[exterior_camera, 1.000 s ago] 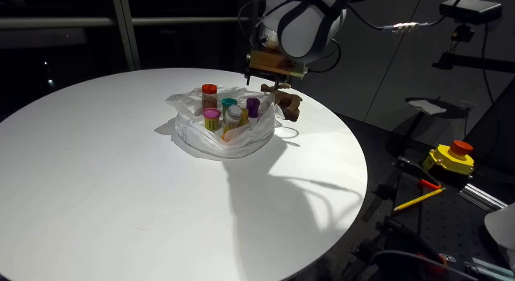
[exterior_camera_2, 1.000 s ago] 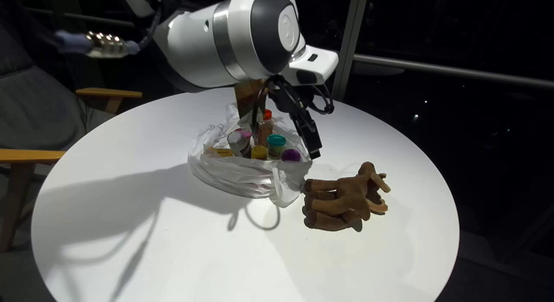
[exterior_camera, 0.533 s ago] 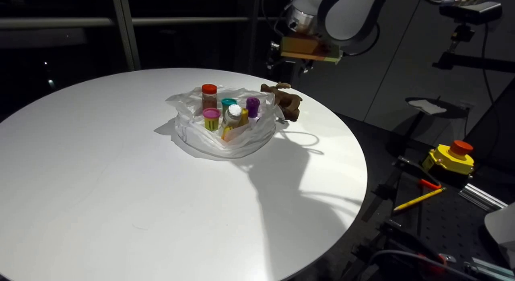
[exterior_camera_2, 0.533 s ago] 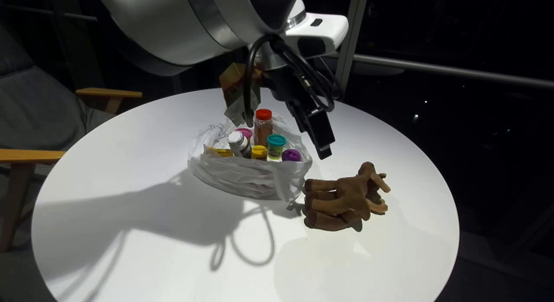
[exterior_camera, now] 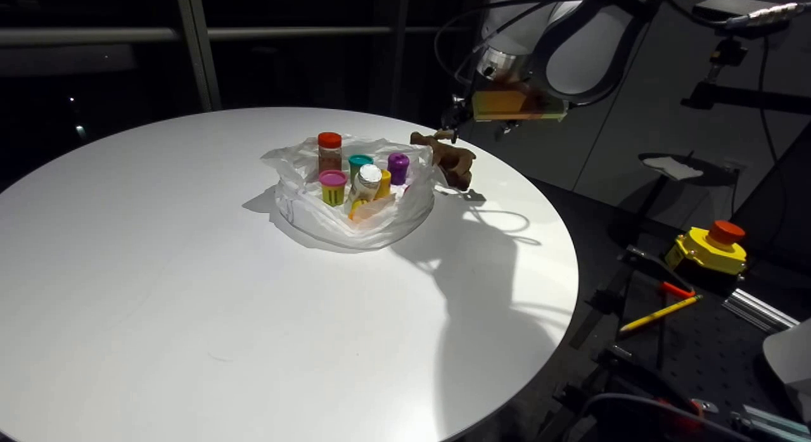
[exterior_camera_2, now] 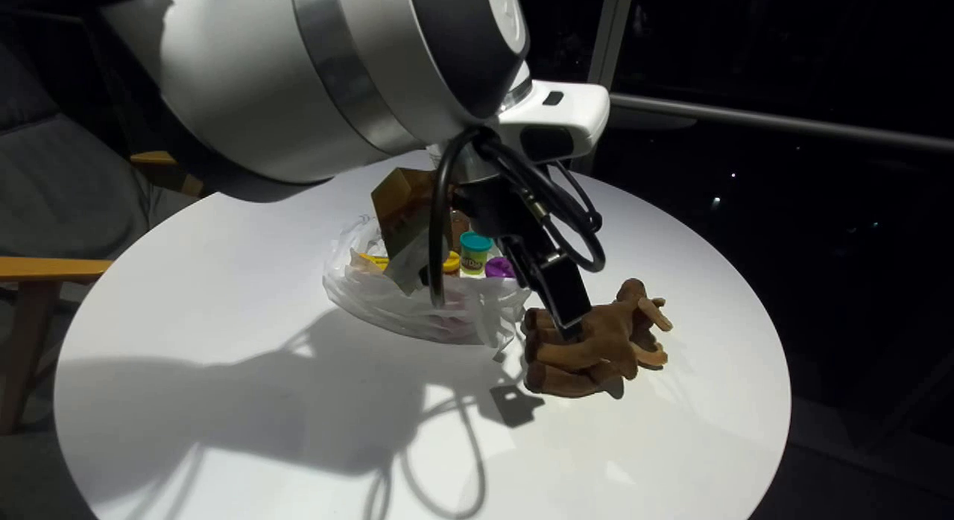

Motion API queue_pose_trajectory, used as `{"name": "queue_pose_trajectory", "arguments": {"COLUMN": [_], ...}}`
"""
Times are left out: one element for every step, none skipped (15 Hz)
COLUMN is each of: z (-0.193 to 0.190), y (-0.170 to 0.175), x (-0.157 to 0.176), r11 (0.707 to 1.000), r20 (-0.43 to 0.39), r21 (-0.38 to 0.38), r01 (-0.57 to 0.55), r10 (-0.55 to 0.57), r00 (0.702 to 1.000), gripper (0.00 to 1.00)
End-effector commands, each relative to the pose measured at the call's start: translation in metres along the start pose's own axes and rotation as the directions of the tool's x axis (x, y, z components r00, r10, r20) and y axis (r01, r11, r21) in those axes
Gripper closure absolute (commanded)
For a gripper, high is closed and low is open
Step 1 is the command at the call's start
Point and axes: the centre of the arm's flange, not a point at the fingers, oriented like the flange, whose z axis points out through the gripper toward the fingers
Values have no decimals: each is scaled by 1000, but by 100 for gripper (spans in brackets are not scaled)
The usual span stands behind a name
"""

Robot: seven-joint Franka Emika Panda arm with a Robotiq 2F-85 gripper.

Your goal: Pick up the objects from the table and put them on the plastic

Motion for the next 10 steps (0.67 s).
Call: {"name": "queue_pose_trajectory", "arguments": {"z": [24,31,39,46,51,57,62,67,72,78], "y": [-7,-8,-9,-9,-7,-6,-5,-5,-4,-3], "x": [5,5,6,9,12,17,21,25,31,36], "r11": [999,999,999,1000,1000,999,998,996,993,990], "r20": [13,18,18,9,9,11,10,7,3,2], "r21": [35,33,27,20,20,26,32,41,49,52], "r01": [30,30,26,12,-3,-28,-49,-76,-106,-131], "r10": [-30,-30,-27,-12,3,28,48,76,106,131], "r00": [999,999,999,1000,1000,1000,999,997,994,991], "gripper": [0,0,0,0,0,0,0,0,0,0]}}
